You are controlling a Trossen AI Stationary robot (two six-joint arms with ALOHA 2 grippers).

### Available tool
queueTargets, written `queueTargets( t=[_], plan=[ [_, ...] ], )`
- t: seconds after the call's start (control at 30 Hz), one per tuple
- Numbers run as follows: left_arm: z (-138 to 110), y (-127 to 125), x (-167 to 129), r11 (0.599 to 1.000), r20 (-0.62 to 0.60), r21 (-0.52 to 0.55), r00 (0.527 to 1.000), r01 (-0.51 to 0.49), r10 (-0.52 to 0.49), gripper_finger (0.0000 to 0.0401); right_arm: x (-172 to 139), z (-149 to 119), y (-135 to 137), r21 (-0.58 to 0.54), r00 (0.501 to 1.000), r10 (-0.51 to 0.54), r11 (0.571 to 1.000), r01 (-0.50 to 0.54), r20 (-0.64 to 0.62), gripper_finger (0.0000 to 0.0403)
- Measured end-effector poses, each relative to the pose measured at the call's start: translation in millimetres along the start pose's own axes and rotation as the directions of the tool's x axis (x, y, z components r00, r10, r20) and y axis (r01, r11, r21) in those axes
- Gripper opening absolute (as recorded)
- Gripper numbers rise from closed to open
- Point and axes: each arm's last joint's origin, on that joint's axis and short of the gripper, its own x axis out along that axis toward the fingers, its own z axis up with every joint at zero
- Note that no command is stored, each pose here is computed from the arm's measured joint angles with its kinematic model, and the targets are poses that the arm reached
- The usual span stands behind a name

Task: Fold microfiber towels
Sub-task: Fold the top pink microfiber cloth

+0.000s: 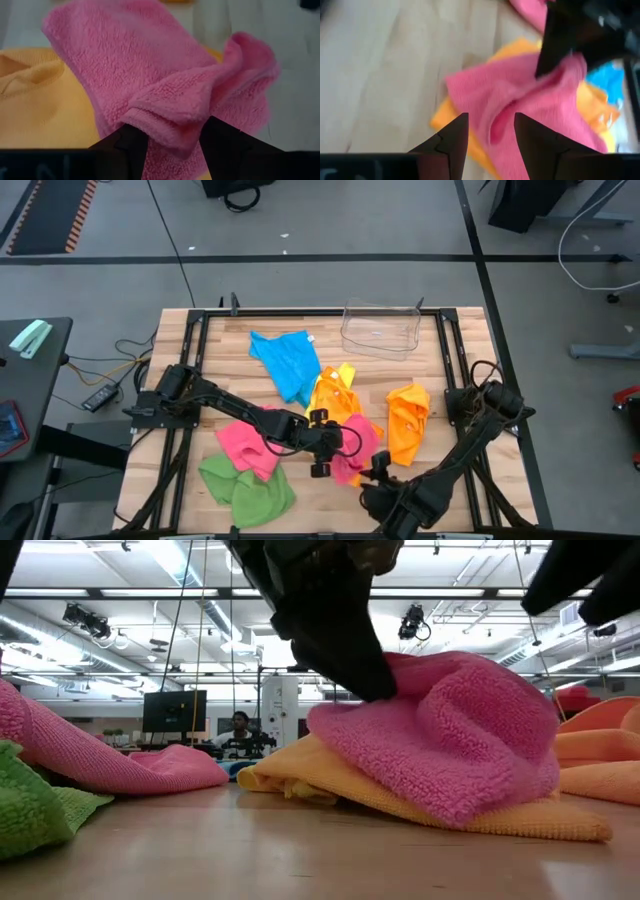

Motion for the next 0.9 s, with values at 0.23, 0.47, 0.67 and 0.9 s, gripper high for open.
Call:
queueTargets(
  t=[0.23,0.47,0.67,0.9],
  plan=[
    [2.2,0.8,0.3,1.0,0.02,-0.007,1.0,0.0,0.0,0.0172,21.4,3.1,10.3,-0.044,0.988,0.054,0.998,-0.048,0.146,0.0168],
    [4.2,8.2,1.8,1.0,0.021,-0.021,1.0,-0.016,0.016,0.0172,53.3,-10.0,-6.6,-0.01,0.996,0.008,1.0,-0.007,0.087,0.0168],
    [4.2,8.5,1.7,1.0,0.02,-0.021,1.0,-0.017,0.017,0.0167,60.0,-23.1,-13.9,0.055,0.999,0.014,0.998,-0.012,-0.037,0.0168],
    [3.9,8.6,1.6,1.0,0.016,-0.02,1.0,-0.018,0.018,0.0165,57.3,-30.4,-11.9,0.121,0.992,0.061,0.992,-0.047,-0.107,0.0168]
  ],
)
